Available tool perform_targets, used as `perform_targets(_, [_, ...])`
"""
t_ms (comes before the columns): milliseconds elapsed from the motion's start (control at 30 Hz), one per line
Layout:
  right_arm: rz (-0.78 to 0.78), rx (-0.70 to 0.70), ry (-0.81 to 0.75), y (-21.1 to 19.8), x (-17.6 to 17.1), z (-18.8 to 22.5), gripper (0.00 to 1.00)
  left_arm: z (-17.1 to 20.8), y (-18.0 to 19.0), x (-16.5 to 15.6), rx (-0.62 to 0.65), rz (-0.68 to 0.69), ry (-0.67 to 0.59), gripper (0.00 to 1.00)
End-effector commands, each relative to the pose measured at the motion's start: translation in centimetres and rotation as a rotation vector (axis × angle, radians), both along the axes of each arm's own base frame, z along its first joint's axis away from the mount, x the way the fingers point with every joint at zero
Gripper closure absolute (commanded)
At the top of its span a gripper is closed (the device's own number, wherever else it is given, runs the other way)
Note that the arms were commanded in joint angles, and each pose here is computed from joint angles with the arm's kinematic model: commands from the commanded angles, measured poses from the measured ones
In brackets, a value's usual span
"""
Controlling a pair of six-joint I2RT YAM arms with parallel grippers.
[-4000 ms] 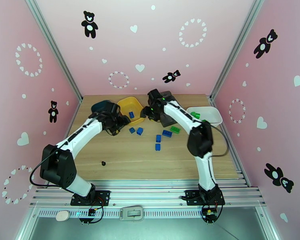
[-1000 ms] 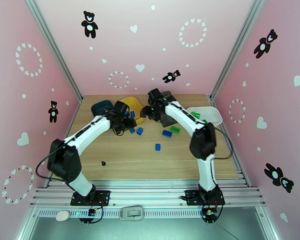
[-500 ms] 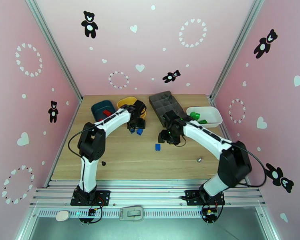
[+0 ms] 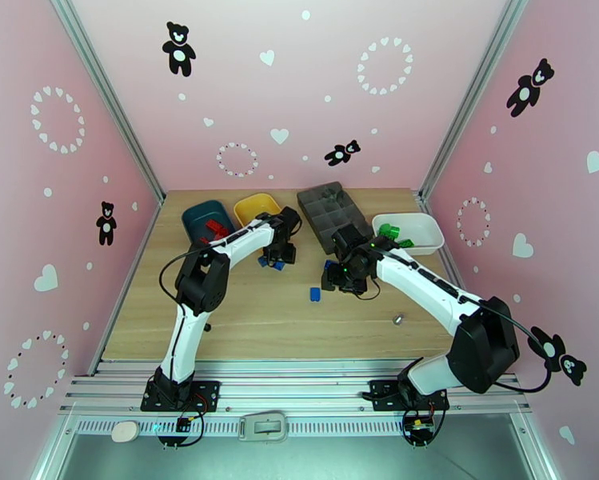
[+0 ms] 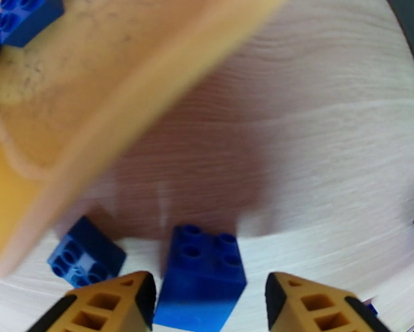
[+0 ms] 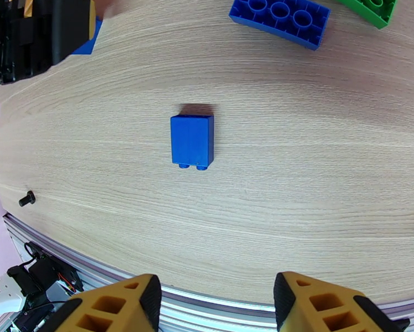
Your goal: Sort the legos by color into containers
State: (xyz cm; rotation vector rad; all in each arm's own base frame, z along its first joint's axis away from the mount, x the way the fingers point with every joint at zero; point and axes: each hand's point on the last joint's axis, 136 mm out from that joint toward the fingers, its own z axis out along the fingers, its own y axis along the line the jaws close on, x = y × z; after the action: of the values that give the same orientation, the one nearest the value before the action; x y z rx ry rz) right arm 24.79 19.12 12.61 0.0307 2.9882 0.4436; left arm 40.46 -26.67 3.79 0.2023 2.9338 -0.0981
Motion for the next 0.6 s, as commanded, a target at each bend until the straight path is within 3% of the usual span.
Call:
perform_targets(0, [0.0,-0.021,0.019,-0.5,-0.6,-0.3,0.42,0.0,0.2,-0.2,0.017,0.014,-0.001,0.42])
perform_targets(300, [0.005,-0.015,0.016,-0.3,-0.4,-0.5,0.42,-0.7,0.7,-0.5,0.047,0.036,0.015,0.49])
perform_targets(567, [0.004,-0.01,0.013,-0.3,-0.1,-0.7,0.42,0.3,0.4,-0.6,0.025,0.028,0.013,0.66])
